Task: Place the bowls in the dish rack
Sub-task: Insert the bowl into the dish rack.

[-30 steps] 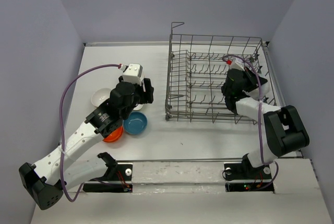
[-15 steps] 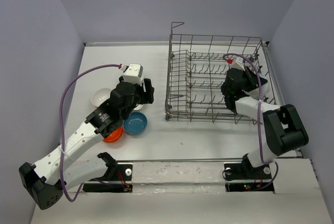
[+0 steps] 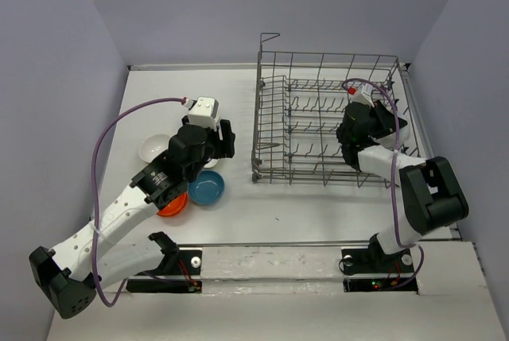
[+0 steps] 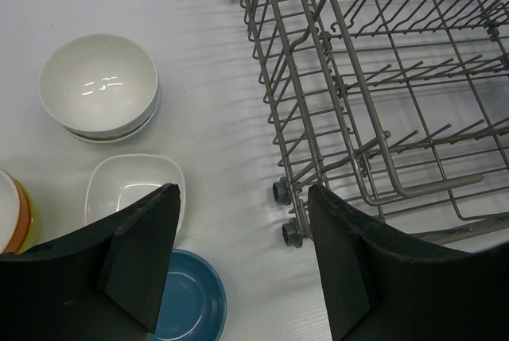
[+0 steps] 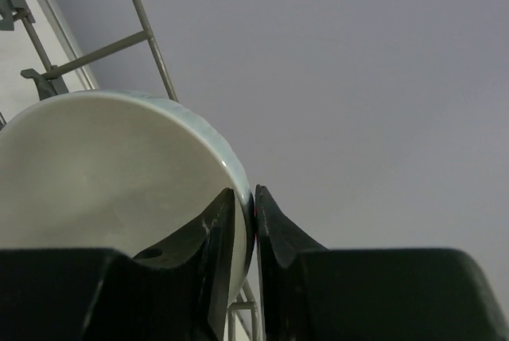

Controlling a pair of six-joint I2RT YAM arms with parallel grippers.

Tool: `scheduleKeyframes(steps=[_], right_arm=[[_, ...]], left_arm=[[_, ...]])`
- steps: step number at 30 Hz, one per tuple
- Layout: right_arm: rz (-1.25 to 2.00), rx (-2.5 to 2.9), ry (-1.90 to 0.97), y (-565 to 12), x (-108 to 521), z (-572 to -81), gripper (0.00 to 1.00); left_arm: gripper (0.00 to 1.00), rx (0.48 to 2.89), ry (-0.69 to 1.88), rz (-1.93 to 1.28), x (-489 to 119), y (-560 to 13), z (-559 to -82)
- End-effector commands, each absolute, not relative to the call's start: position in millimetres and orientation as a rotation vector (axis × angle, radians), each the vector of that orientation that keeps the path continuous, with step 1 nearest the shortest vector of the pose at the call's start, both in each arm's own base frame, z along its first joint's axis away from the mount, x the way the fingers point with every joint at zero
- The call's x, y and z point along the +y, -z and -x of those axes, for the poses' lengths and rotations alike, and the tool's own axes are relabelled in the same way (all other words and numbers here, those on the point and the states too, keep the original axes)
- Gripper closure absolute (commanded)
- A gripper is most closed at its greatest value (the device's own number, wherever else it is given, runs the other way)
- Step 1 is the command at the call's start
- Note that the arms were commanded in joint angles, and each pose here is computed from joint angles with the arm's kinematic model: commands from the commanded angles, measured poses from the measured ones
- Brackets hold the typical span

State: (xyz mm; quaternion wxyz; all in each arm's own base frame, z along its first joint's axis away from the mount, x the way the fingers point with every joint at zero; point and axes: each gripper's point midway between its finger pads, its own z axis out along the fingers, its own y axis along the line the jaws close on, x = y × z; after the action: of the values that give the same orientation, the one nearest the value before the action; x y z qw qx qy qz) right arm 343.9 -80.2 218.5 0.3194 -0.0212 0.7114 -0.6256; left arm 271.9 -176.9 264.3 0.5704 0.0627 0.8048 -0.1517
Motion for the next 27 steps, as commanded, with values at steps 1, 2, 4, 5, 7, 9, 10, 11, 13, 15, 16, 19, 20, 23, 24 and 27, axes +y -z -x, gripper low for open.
scheduleKeyframes(steps=[1,2,4,5,7,9,10,11,13,15,16,19,20,23,24,27], right_arm=[[0.072,1.895,1.649,-179,-78,-343,0.72],[0.072,1.896,1.651,-179,-78,-343,0.70],[0.065,1.893,1.649,-180,-78,-343,0.66],[0.063,1.893,1.648,-180,-78,-344,0.64],[0.059,1.892,1.648,-180,-78,-344,0.61],[0.051,1.889,1.644,-182,-78,-344,0.61],[0.048,1.888,1.642,-182,-78,-344,0.60],[0.042,1.887,1.641,-183,-78,-344,0.60],[0.035,1.884,1.636,-183,-78,-344,0.60],[0.034,1.887,1.631,-182,-77,-345,0.60],[0.038,1.895,1.632,-180,-77,-345,0.60],[0.053,1.905,1.621,-176,-74,-346,0.57],[0.053,1.907,1.620,-175,-73,-346,0.57],[0.058,1.922,1.617,-170,-73,-347,0.56],[0.055,1.925,1.614,-169,-73,-348,0.55],[0.039,1.940,1.581,-165,-71,-349,0.54]], left_arm=[[0.25,1.863,0.355,-0.145,-179,-266,-275],[0.25,1.864,0.354,-0.143,-179,-266,-275],[0.25,1.864,0.355,-0.144,-179,-265,-275],[0.25,1.864,0.354,-0.146,-179,-266,-275],[0.25,1.865,0.352,-0.145,-179,-265,-275],[0.25,1.865,0.352,-0.145,-179,-265,-275],[0.25,1.864,0.353,-0.145,-179,-266,-275],[0.25,1.865,0.351,-0.144,-179,-265,-276],[0.25,1.865,0.352,-0.145,-179,-265,-275],[0.25,1.865,0.351,-0.144,-179,-265,-276],[0.25,1.865,0.351,-0.147,-179,-265,-275],[0.25,1.864,0.350,-0.145,-179,-266,-276],[0.25,1.865,0.352,-0.145,-179,-265,-275],[0.25,1.864,0.352,-0.146,-179,-266,-276],[0.25,1.865,0.353,-0.147,-179,-265,-275],[0.25,1.865,0.352,-0.148,-179,-265,-275]])
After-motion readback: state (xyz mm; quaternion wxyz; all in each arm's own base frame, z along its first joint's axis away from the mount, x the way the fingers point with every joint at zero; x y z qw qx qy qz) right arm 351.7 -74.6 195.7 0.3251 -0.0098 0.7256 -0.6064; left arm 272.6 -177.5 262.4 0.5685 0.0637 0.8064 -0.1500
